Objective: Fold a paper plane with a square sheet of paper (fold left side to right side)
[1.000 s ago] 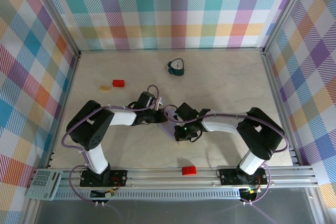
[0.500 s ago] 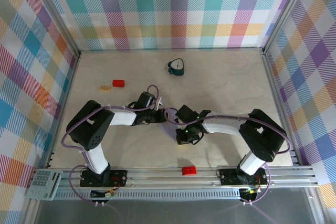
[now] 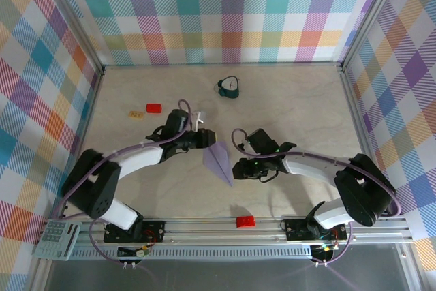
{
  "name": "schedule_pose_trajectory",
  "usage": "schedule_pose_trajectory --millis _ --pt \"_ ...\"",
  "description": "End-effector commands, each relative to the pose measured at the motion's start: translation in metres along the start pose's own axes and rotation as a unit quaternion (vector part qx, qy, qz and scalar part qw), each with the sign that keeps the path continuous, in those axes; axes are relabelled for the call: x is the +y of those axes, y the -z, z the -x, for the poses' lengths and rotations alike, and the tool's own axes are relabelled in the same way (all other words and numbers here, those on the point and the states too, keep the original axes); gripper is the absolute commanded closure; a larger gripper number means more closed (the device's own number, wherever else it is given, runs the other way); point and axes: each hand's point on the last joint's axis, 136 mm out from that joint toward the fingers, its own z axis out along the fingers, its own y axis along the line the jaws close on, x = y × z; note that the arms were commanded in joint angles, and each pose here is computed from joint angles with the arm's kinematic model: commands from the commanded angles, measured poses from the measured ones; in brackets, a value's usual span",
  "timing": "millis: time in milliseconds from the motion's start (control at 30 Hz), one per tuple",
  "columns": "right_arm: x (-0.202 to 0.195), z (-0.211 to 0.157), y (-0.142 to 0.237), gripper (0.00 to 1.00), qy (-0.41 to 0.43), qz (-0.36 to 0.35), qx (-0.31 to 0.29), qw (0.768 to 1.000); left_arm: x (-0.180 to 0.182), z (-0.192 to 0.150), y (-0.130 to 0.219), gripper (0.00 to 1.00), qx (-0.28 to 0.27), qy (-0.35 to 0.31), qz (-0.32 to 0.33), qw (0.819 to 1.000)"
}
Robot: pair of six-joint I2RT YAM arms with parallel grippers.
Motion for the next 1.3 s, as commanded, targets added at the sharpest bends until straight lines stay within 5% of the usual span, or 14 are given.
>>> schedule_pose_trajectory --millis 0,367,667,800,1033,1267 --pt "0.018 0.019 0.002 0.63 0.032 0.069 -0.034 0.997 -0.006 0.014 0.027 0.69 -0.048 -0.010 -0.005 0.999" --pt "0.017 0.050 -0.025 0.61 0.061 0.099 -0.046 0.992 0.002 0.020 0.097 0.42 -0.161 -0.017 0.017 0.987" --pt "0.025 0.058 -0.024 0.94 0.069 0.129 -0.066 0.987 -0.005 0.035 0.128 0.25 -0.218 -0.013 0.001 0.976" --pt "0.033 0.062 -0.002 1.00 0.085 0.144 -0.095 0.981 -0.022 0.044 0.137 0.20 -0.232 -0.013 -0.042 0.972" --pt "0.063 0.069 0.064 1.00 0.143 0.177 -0.187 0.956 -0.068 0.060 0.151 0.21 -0.236 -0.013 -0.169 0.957" --pt "0.117 0.067 0.135 0.99 0.201 0.266 -0.270 0.903 -0.123 0.066 0.161 0.35 -0.185 -0.034 -0.305 0.934"
